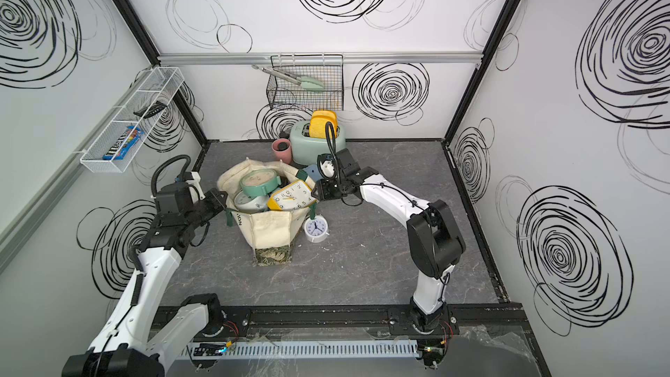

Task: Put the alarm clock into the canvas bag
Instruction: Adjust the canvas bag at the center of the board, then pick up the alarm from the center of the board, then place the alarm at the canvas bag.

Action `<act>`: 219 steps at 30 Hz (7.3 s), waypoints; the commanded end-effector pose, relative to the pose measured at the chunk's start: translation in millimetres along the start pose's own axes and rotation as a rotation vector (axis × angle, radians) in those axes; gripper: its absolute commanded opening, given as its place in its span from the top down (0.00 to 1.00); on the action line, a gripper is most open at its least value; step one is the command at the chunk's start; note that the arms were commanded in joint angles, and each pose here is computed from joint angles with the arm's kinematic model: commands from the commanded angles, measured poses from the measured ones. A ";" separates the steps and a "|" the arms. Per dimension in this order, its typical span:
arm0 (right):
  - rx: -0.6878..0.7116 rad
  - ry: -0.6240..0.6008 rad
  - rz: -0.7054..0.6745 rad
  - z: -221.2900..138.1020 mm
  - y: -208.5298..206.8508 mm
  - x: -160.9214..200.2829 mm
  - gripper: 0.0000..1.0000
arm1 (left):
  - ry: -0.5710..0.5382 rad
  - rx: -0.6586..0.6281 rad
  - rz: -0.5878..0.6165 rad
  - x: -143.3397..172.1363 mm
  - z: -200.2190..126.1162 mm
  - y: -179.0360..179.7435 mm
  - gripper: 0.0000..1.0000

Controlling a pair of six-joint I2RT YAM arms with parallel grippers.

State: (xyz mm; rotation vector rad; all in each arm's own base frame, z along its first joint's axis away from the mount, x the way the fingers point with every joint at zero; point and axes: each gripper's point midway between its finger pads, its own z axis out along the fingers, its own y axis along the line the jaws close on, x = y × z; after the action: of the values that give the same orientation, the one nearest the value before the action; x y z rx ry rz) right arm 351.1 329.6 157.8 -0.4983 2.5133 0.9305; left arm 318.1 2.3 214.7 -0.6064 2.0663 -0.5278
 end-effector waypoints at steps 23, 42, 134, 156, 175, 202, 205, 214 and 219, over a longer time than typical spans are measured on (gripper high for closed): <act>-0.124 -0.240 -0.189 -50.9 113.9 -68.6 1.00 | -0.252 0.049 0.019 -91.4 -44.8 -43.0 1.00; -0.103 -0.205 -0.114 -8.7 92.7 -50.9 0.68 | -0.217 0.000 -0.063 -60.1 -20.1 -1.7 0.70; 0.235 -0.033 -0.102 -2.2 -47.5 98.6 0.36 | -0.011 0.438 0.288 18.1 -122.3 -157.0 0.04; -0.156 -0.551 -0.655 -170.0 131.0 54.2 0.45 | 0.315 0.705 0.414 85.2 -108.2 -234.7 0.31; -0.181 -0.585 -0.725 -176.6 149.6 62.3 0.47 | 0.404 0.636 0.361 101.1 -76.7 -242.5 0.64; -0.096 -0.509 -0.440 -134.3 104.5 24.8 0.03 | -0.109 0.204 0.236 -18.9 -112.4 -153.2 1.00; -0.057 -0.477 -0.315 -124.0 72.6 12.5 0.03 | -0.147 0.118 0.215 -31.2 -111.5 -126.2 1.00; -0.060 -0.320 -0.201 -76.3 40.6 -1.0 0.00 | -0.206 -0.110 0.239 -53.1 -89.7 -84.1 1.00; -0.043 -0.303 -0.182 -54.8 32.7 -10.9 0.01 | -0.205 -0.243 0.314 -47.3 -72.3 -73.4 1.00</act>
State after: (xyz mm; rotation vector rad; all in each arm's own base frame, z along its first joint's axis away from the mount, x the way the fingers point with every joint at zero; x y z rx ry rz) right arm 329.5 312.1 213.9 -0.5456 2.1443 0.8860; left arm 290.5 -26.2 322.3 -0.4402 2.0222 -0.1665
